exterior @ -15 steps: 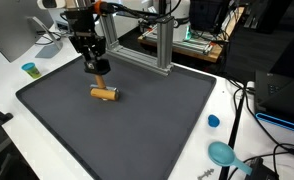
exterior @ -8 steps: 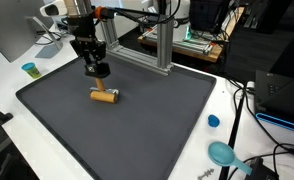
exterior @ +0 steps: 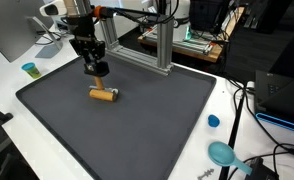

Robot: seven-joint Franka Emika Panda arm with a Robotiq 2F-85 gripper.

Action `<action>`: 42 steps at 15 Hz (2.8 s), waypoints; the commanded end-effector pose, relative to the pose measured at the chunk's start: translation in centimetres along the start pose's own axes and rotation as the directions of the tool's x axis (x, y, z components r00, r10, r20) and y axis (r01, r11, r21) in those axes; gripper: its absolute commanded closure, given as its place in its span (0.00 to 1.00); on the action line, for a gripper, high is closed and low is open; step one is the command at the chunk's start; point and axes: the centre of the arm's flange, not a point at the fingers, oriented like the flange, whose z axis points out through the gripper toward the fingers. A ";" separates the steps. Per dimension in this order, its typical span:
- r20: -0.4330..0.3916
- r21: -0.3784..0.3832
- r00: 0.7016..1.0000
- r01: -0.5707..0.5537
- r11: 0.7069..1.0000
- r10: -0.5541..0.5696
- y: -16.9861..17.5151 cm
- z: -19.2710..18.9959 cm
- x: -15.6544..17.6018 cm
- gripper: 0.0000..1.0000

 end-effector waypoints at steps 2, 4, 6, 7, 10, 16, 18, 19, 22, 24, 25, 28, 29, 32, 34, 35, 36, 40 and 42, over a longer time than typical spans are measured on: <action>0.017 -0.030 1.000 -0.023 0.999 0.024 1.0 -0.8 -1.2 0.78; 0.003 0.016 1.000 -0.025 1.000 0.025 0.9 -1.3 -1.6 0.78; -0.037 0.013 0.998 -0.044 0.999 0.045 1.0 -2.5 -1.6 0.78; -0.053 0.016 0.997 -0.050 0.999 0.050 1.0 -3.1 -1.6 0.78; -0.065 0.008 0.996 -0.057 0.998 0.057 1.3 -4.4 -1.6 0.78; -0.040 -0.001 0.996 -0.077 0.997 0.077 1.2 -2.8 -1.7 0.78; -0.027 0.011 0.996 -0.085 0.996 0.085 1.1 -2.5 -1.8 0.78; -0.021 0.003 0.998 -0.065 0.998 0.065 1.3 -2.0 -1.4 0.53; -0.029 -0.003 0.997 -0.071 0.997 0.071 1.2 -1.8 -1.4 0.78; -0.029 -0.009 0.997 -0.076 0.997 0.075 1.2 -1.7 -1.1 0.78; -0.029 -0.010 0.997 -0.075 0.997 0.075 1.2 -1.7 -1.1 0.78; -0.015 0.002 0.998 -0.068 0.998 0.068 1.1 -1.1 -1.5 0.53; -0.015 0.002 0.998 -0.068 0.998 0.068 1.1 -1.1 -1.5 0.53; -0.015 0.002 0.998 -0.069 0.998 0.069 1.1 -1.1 -1.5 0.53; -0.015 0.002 0.997 -0.069 0.998 0.069 1.1 -1.1 -1.5 0.78; -0.021 -0.001 0.997 -0.076 0.997 0.076 1.1 -0.9 -1.5 0.78; -0.025 0.000 0.996 -0.084 0.996 0.084 1.3 -0.8 -1.4 0.78; 0.010 -0.020 0.997 -0.078 0.997 0.078 1.5 -0.4 -1.3 0.78; 0.053 -0.034 0.997 -0.056 0.998 0.058 1.2 0.3 -1.7 0.78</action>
